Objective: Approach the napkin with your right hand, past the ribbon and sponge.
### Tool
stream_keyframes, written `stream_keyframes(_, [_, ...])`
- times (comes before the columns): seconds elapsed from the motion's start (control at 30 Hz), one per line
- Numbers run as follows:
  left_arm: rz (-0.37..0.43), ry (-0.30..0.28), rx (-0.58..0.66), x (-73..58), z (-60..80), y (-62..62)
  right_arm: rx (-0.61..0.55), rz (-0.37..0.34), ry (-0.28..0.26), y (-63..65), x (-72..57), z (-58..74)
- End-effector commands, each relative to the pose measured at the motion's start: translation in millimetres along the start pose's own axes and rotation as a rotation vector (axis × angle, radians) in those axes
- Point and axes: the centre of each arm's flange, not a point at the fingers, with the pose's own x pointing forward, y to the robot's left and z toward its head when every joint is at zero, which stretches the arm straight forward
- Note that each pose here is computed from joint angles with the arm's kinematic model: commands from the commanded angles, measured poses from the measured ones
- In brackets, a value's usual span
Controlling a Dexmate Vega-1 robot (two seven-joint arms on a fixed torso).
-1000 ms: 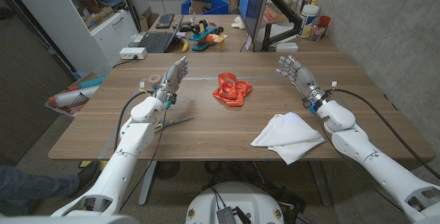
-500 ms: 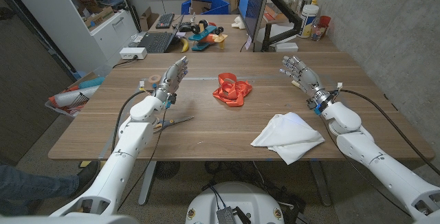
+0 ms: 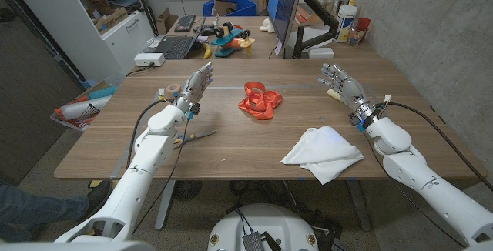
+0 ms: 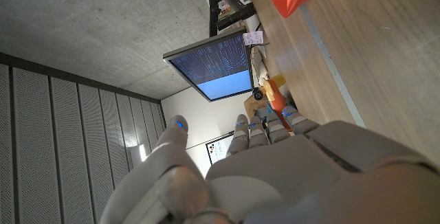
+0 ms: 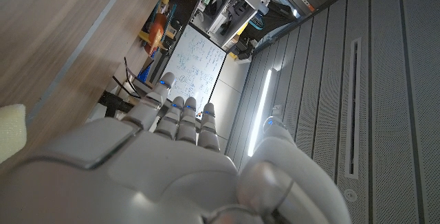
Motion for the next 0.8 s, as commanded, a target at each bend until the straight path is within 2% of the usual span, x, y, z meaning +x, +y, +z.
stream_keyframes(0.03, [-0.007, 0.009, 0.005, 2.5, -1.3, -2.8, -0.032, -0.015, -0.01, 2.2, -16.1, 0.8])
stream_keyframes(0.4, [-0.013, 0.022, 0.011, 3.6, -6.3, -4.1, -0.041, -0.025, -0.016, 7.3, -26.1, 1.8])
stream_keyframes(0.8, [-0.018, 0.03, 0.034, 6.9, -5.6, -5.4, -0.073, -0.006, -0.022, 12.7, -27.2, 7.5])
